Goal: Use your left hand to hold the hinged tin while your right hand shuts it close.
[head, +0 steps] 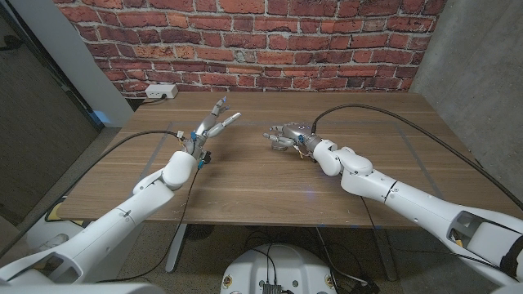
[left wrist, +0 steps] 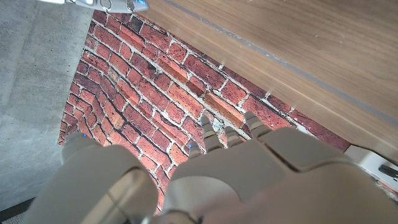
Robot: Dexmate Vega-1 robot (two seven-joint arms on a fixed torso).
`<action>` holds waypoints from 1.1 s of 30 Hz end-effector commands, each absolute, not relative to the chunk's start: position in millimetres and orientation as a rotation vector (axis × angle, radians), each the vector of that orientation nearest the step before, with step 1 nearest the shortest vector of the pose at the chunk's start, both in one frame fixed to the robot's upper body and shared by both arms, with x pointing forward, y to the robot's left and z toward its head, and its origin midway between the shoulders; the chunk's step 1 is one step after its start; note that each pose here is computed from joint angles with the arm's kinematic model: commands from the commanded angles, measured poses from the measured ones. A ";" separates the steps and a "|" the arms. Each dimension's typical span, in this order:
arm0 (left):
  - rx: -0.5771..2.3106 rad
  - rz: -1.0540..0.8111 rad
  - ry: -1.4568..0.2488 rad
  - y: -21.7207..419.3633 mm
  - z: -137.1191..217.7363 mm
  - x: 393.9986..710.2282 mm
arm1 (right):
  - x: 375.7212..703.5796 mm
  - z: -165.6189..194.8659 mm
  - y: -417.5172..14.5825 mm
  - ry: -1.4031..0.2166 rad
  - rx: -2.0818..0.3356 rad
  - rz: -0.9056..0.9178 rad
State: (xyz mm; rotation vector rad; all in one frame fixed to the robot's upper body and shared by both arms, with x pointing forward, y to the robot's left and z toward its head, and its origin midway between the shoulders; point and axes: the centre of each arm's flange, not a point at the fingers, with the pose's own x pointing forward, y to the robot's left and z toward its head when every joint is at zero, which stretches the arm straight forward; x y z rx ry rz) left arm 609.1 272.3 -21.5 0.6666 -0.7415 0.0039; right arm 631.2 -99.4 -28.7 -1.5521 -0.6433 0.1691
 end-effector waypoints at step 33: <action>0.594 -0.039 -0.845 288.1 -13.8 611.3 | 600.9 -3.8 -105.3 -0.743 -1.216 0.067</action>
